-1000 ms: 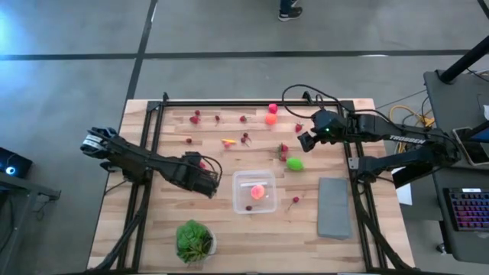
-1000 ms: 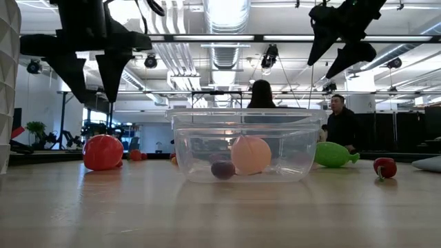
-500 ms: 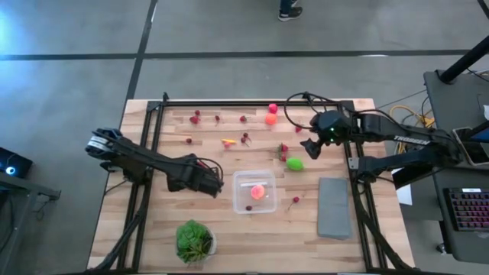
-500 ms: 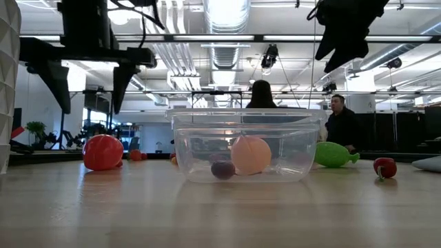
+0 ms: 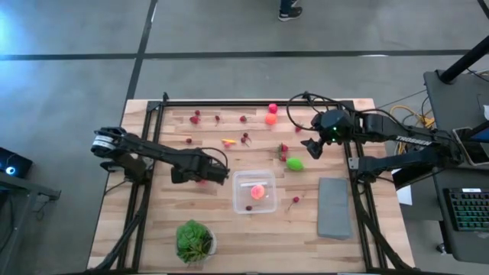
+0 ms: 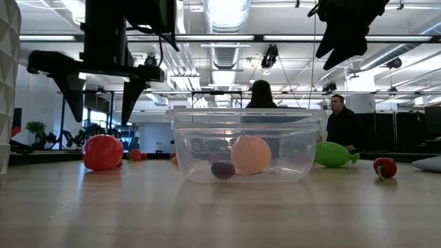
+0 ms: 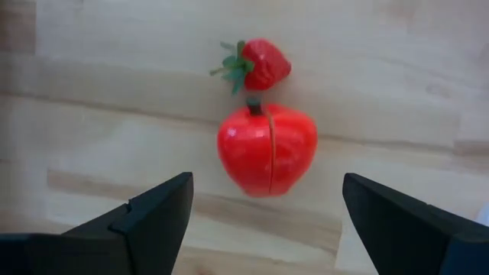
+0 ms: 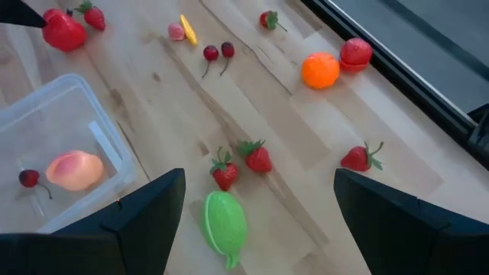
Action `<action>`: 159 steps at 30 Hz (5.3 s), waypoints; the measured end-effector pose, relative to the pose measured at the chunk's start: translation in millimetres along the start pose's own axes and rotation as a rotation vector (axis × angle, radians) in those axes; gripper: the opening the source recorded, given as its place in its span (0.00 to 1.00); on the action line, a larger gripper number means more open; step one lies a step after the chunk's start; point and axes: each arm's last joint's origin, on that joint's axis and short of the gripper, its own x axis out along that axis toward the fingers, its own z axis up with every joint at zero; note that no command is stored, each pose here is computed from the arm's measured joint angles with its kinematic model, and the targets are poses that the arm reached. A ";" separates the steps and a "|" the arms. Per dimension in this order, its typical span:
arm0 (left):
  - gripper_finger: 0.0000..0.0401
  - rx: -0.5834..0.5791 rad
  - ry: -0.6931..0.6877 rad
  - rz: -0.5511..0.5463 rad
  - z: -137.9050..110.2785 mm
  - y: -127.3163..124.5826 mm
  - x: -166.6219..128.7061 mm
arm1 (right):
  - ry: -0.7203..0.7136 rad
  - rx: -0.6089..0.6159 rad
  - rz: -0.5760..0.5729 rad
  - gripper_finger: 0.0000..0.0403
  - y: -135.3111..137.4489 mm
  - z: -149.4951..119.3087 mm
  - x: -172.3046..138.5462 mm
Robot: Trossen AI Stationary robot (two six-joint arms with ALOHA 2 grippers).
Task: Pick and placing Produce into tupperware
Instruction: Put the red apple into the transparent bin
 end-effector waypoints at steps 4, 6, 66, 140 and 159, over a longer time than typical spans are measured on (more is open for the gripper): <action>0.80 0.018 0.001 0.007 9.1 -2.4 6.8 | 0.000 0.008 -0.005 0.81 -1.1 0.3 0.2; 0.80 0.020 0.016 0.007 11.8 -2.6 12.3 | 0.000 0.016 -0.005 0.81 -1.3 0.4 0.2; 0.80 0.030 0.119 -0.085 8.9 5.4 53.5 | 0.002 0.036 -0.007 0.81 -1.4 0.5 0.7; 0.74 0.182 0.064 -0.256 7.3 -31.0 16.6 | 0.002 0.043 -0.006 0.81 -1.3 0.5 0.7; 0.74 0.357 -0.037 -0.370 5.2 -48.7 23.7 | 0.002 0.035 -0.006 0.81 -1.3 0.5 0.7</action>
